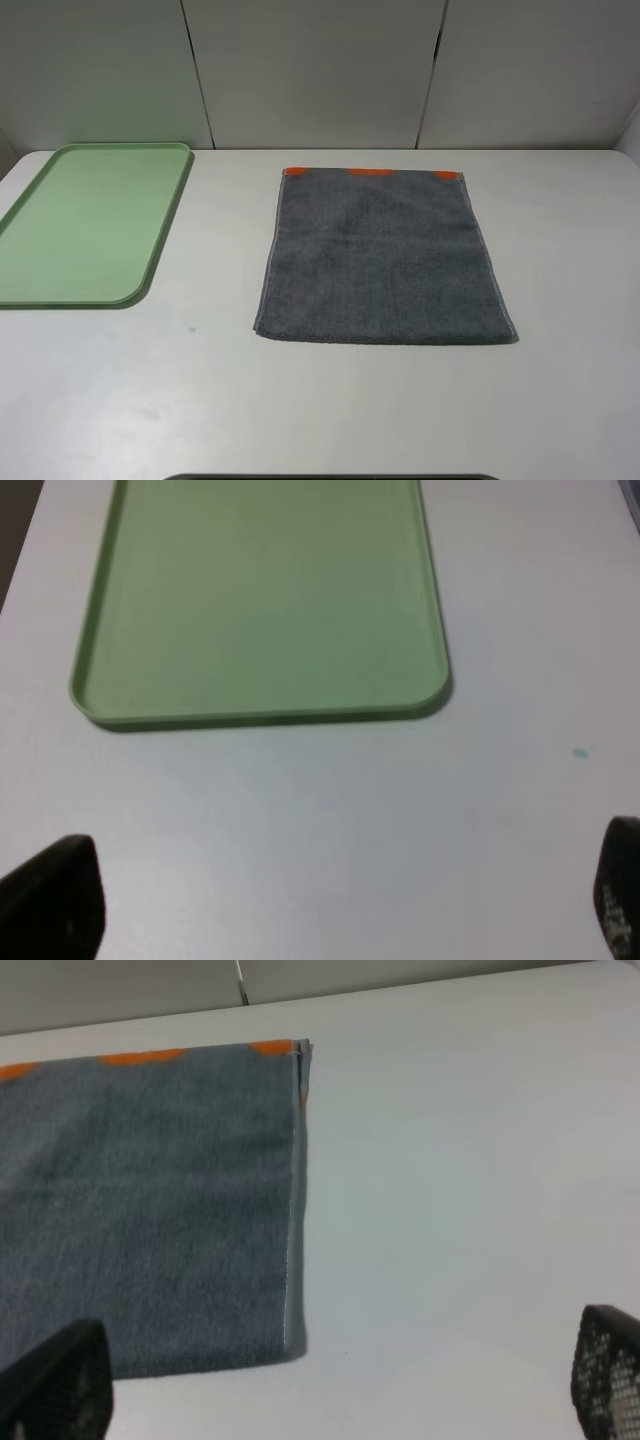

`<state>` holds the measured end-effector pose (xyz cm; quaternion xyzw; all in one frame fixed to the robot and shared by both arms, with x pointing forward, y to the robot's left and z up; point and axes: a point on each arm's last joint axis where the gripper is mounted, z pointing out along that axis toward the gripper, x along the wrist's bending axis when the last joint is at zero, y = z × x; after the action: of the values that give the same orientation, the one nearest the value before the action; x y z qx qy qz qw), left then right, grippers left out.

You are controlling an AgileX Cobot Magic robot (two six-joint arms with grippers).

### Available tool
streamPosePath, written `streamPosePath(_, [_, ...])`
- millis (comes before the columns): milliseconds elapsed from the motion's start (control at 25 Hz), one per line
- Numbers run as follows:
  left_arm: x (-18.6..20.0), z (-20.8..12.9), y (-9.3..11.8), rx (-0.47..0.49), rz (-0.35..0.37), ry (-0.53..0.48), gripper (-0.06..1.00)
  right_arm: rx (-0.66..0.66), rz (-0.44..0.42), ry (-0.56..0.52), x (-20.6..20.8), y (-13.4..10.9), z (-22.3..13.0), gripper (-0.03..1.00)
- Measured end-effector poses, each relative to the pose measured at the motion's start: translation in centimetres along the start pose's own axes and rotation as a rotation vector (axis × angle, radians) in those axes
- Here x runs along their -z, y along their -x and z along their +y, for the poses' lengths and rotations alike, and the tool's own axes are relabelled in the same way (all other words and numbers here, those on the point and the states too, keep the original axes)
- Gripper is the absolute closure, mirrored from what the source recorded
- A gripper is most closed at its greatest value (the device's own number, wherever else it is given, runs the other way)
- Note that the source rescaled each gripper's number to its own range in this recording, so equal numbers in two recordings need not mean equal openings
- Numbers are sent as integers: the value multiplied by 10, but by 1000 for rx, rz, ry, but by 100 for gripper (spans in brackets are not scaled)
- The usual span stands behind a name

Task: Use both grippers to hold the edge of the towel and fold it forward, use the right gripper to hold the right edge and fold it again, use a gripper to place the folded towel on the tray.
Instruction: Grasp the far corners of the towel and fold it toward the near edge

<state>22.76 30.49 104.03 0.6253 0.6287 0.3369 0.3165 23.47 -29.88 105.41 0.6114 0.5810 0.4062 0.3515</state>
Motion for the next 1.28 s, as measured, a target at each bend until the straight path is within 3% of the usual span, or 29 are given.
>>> streamPosePath(1280, [0, 0, -1, -6, 16, 0, -4, 0, 0, 0, 0, 0, 0, -3])
